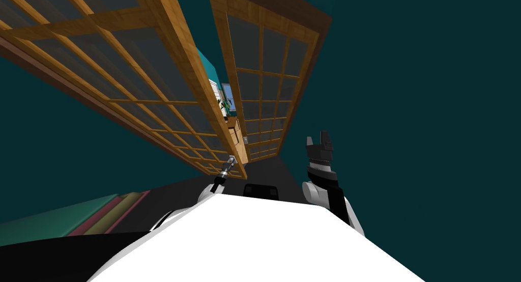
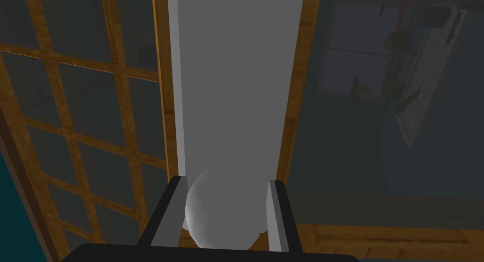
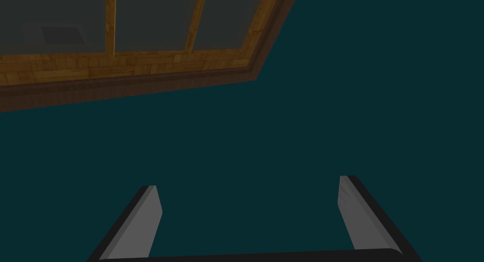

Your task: Pull the door open

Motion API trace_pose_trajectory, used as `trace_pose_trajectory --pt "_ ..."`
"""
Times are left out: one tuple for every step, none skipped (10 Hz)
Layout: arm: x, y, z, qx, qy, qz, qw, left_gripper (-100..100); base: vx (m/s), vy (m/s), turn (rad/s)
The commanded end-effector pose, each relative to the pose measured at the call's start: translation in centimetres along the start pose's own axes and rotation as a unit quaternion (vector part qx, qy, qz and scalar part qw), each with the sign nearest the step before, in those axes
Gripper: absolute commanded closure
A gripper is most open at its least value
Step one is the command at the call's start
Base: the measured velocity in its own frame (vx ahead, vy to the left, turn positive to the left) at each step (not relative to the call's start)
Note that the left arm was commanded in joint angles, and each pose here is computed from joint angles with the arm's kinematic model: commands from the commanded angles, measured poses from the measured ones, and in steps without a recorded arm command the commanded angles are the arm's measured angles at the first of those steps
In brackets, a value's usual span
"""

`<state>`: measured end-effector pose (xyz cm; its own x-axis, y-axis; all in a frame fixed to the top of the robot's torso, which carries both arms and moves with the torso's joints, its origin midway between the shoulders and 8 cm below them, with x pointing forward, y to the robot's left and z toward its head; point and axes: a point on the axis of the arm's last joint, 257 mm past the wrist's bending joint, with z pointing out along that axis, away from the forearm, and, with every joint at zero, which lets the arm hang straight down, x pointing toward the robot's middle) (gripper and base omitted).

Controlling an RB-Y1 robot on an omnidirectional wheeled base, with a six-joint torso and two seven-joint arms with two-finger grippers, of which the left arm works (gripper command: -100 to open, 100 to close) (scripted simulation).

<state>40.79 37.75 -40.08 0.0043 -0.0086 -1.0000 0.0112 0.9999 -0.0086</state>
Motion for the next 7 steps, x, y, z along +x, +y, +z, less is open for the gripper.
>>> trace_pose_trajectory --pt "-0.04 0.01 0.04 -0.001 -0.001 -0.021 0.9998 100 -0.009 0.007 -0.024" --pt "-0.05 0.02 0.06 -0.001 -0.001 -0.030 0.9996 100 -0.016 0.012 -0.024" --pt "-0.07 0.02 0.08 -0.001 -0.001 -0.039 0.9992 100 -0.014 0.010 -0.017" --pt "-0.09 0.03 0.11 -0.001 -0.001 -0.052 0.9986 100 -0.014 0.007 -0.018" --pt "-0.12 0.04 0.15 -0.002 -0.002 -0.069 0.9976 100 -0.020 0.010 -0.029" --pt "-0.15 0.05 0.18 -0.002 -0.003 -0.084 0.9965 100 -0.028 0.012 -0.036" --pt "-0.18 0.05 0.22 -0.003 -0.003 -0.099 0.9951 100 -0.027 0.015 -0.031"
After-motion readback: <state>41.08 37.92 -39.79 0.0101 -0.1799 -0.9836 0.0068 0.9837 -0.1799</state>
